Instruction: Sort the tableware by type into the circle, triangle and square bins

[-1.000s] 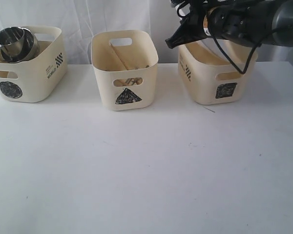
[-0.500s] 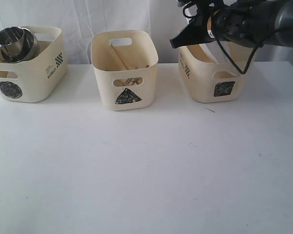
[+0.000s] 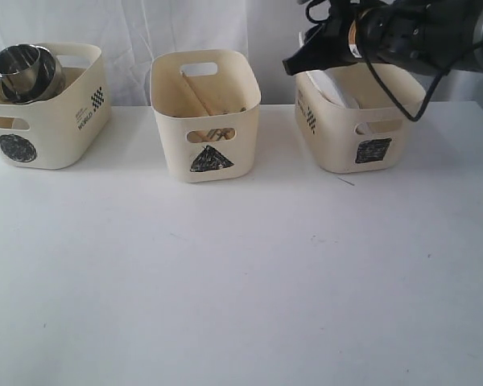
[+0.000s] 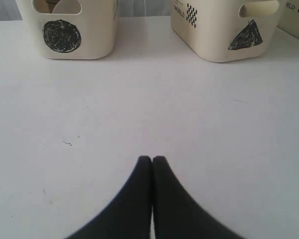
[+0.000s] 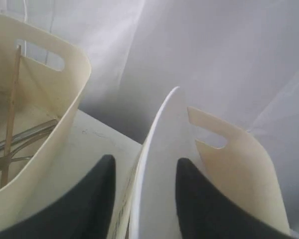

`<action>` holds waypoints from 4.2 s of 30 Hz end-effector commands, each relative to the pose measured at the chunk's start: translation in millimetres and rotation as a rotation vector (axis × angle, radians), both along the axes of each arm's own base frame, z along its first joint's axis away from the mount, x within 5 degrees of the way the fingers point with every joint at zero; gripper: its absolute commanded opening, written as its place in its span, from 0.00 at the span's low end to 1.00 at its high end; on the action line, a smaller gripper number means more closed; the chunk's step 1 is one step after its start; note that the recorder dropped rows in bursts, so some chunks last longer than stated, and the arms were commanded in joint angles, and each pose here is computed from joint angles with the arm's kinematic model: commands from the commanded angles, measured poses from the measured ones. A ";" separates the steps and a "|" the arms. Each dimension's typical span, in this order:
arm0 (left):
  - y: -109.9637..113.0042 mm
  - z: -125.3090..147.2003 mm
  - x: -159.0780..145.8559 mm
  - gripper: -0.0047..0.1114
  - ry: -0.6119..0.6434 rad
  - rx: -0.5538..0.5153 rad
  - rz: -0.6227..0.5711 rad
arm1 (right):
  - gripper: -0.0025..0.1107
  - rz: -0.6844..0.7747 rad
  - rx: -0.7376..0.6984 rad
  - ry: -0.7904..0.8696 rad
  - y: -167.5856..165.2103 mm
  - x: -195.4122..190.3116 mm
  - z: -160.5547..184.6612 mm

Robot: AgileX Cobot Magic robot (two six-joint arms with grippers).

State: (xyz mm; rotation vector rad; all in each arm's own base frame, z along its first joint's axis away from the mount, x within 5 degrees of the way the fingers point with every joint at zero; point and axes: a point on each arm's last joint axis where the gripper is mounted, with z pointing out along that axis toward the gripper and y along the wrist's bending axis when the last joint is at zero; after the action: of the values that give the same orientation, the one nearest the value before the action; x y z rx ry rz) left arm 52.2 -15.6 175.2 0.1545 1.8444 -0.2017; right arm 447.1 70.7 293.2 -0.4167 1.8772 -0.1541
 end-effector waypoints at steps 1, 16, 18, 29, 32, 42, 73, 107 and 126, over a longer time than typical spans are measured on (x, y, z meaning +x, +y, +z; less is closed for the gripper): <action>-0.3 -1.2 -0.1 0.04 -0.001 -0.007 -0.003 | 0.34 -0.013 0.010 -0.024 -2.5 -14.0 16.9; -0.3 -1.2 -0.1 0.04 -0.001 -0.007 -0.003 | 0.15 -0.057 0.086 -0.041 -25.4 -144.8 49.0; -0.3 -1.2 -0.1 0.04 -0.001 -0.007 -0.003 | 0.03 -0.064 0.111 -0.034 -30.1 -171.8 43.7; -0.3 -1.2 -0.1 0.04 -0.001 -0.007 -0.003 | 0.02 -0.108 0.320 -0.157 -59.7 -333.5 -9.0; -0.3 -1.2 -0.1 0.04 -0.001 -0.007 -0.003 | 0.02 -0.117 0.329 -0.206 -65.0 -354.5 -21.6; -0.3 -1.2 -0.1 0.04 -0.001 -0.007 -0.003 | 0.02 -0.167 0.391 -0.191 -69.9 -365.9 -38.1; -0.3 -1.2 -0.1 0.04 -0.001 -0.007 -0.003 | 0.02 0.057 0.085 -0.206 -61.1 -392.3 -100.0; -0.3 -1.2 -0.1 0.04 -0.001 -0.007 -0.003 | 0.02 0.003 0.175 -0.139 -63.5 -392.7 -105.0; -0.3 -1.2 -0.1 0.04 -0.001 -0.007 -0.003 | 0.02 0.004 0.175 -0.140 -63.5 -392.7 -104.9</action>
State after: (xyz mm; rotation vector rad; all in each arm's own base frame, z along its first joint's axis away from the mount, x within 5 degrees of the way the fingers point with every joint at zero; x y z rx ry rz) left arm 52.2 -15.6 174.6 0.1545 1.8461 -0.2016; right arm 54.6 7.5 189.1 -0.2816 1.7410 -0.0112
